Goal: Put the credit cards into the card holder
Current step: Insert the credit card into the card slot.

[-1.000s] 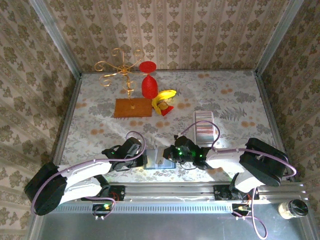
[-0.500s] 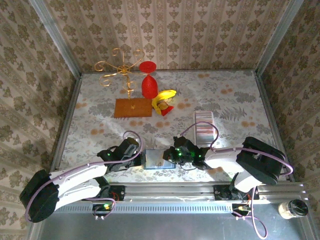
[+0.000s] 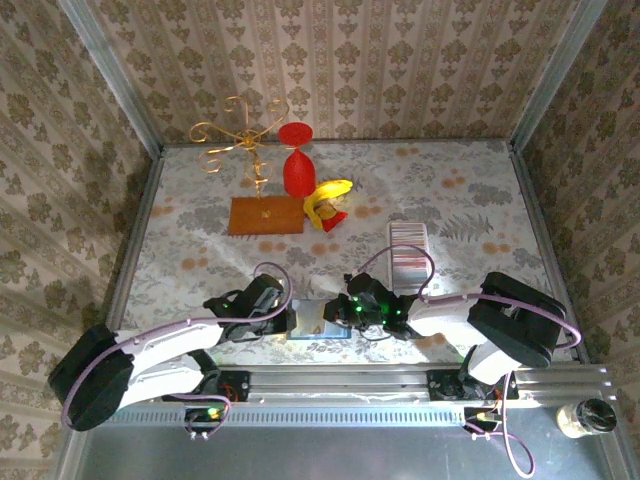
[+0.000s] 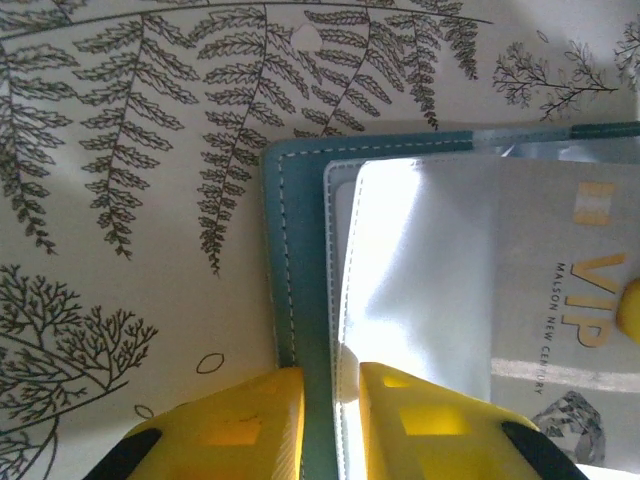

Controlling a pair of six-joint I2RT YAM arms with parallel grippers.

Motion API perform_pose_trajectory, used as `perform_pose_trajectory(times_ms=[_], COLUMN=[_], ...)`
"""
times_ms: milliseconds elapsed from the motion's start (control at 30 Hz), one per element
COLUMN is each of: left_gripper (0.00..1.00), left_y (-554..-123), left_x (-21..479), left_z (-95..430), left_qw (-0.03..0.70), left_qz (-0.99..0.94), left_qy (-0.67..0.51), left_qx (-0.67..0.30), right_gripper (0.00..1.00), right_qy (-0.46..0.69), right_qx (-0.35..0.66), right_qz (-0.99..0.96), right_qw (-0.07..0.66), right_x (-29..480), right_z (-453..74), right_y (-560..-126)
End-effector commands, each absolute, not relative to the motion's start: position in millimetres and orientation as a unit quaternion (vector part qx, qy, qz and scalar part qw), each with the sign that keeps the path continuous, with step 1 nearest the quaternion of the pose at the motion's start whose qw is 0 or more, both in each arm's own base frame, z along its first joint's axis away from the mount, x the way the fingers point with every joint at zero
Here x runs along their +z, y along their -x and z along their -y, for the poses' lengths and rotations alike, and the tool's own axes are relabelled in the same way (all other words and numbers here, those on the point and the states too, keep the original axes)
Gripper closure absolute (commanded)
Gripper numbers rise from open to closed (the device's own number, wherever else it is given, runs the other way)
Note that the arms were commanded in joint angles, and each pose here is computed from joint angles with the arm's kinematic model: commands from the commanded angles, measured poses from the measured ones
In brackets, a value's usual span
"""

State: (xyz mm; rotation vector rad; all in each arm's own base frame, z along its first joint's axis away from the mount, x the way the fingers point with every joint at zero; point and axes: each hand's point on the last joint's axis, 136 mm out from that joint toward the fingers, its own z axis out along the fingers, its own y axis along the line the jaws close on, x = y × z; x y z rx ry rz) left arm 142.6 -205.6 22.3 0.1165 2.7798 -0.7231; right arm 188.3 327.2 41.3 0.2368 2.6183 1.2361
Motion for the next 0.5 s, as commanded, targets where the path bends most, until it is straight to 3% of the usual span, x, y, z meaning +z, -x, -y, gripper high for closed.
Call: perform_pose_trajectory(times_ms=[0, 200, 467], left_gripper=[0.79, 0.81, 0.83], left_y=[-142, -140, -138], left_x=[23, 17, 15], left_z=[208, 204, 204], left_qw=[0.129, 0.122, 0.120], left_qz=[-0.960, -0.964, -0.965], left_qy=[-0.054, -0.050, -0.050], left_qx=[-0.241, -0.229, -0.226], right_gripper=[1.00, 0.91, 0.90], right_qy=[-0.067, -0.067, -0.063], right_qx=[0.411, 0.402, 0.357], right_qz=[-0.903, -0.908, -0.927], right_qw=[0.102, 0.099, 0.100], right_x=[33, 29, 21], right_z=[-328, -331, -327], right_y=[-181, -183, -188])
